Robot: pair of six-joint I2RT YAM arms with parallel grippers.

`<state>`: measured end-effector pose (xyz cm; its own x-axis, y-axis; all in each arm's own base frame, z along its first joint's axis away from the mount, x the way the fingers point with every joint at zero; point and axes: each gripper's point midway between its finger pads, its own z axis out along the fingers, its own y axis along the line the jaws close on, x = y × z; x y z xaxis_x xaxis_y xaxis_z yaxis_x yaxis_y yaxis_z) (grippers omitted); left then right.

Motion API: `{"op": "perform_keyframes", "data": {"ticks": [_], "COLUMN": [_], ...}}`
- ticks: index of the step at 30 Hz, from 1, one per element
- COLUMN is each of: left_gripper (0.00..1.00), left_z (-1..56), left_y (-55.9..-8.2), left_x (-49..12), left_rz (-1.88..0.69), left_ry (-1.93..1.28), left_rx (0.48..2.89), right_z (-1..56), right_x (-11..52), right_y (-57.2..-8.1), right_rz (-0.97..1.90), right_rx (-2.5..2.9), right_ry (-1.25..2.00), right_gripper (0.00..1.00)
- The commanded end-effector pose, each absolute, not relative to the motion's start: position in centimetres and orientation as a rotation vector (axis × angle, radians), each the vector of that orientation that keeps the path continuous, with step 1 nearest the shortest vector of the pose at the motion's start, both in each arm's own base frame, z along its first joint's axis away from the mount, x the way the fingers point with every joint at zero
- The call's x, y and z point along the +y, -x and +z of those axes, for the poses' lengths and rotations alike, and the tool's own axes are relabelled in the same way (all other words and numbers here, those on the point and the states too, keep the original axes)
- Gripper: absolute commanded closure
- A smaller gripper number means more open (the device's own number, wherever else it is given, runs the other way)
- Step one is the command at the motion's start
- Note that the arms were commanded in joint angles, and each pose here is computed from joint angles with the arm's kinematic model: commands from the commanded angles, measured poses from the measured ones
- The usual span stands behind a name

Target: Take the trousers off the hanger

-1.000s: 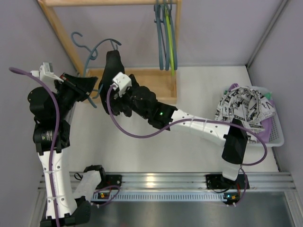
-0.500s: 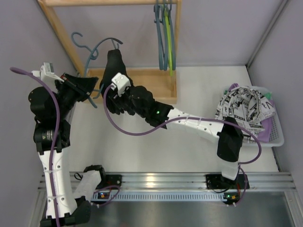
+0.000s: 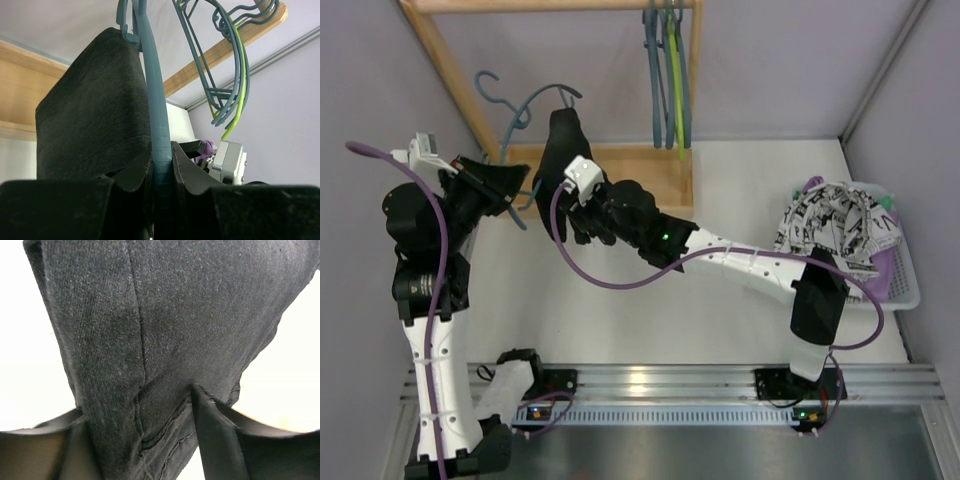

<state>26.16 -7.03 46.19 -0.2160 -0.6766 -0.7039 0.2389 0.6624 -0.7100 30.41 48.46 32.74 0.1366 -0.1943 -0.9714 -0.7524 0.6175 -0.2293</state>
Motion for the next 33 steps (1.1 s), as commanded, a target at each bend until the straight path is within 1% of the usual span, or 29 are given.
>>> {"op": "perform_keyframes", "data": {"ticks": [1,3,4,6,7,9,17,24,33], "left_gripper": [1.00,1.00,1.00,1.00,1.00,1.00,1.00,1.00,1.00], "left_z": [51.8,51.8,51.6,51.4,51.3,51.1,48.5,43.4,38.2], "left_y": [-24.6,-24.5,-24.5,-24.6,-24.6,-24.5,-25.0,-27.0,-28.2], "left_x": [-7.5,-7.6,-7.6,-7.6,-7.6,-7.7,-7.6,-6.9,-6.2], "left_rz": [-0.881,-0.887,-0.888,-0.892,-0.893,-0.899,-0.898,-0.879,-0.823], "left_ry": [0.236,0.234,0.234,0.239,0.239,0.236,0.274,0.365,0.435], "left_rx": [1.379,1.381,1.384,1.390,1.393,1.397,1.458,1.568,1.686], "right_z": [37.6,37.4,38.0,38.1,38.8,39.4,46.4,49.9,55.2], "right_x": [47.3,47.5,47.5,47.6,47.6,47.6,46.1,44.2,41.7], "right_y": [-31.0,-31.3,-31.3,-31.6,-31.7,-31.8,-30.8,-29.8,-28.6], "right_rz": [0.520,0.514,0.516,0.513,0.512,0.513,0.558,0.593,0.616], "right_rx": [1.317,1.320,1.311,1.311,1.302,1.298,1.185,1.148,1.058], "right_ry": [0.782,0.781,0.773,0.768,0.758,0.750,0.663,0.605,0.526], "right_gripper": [0.47,0.56,0.71,0.89,1.00,1.00,1.00,1.00,1.00]}}
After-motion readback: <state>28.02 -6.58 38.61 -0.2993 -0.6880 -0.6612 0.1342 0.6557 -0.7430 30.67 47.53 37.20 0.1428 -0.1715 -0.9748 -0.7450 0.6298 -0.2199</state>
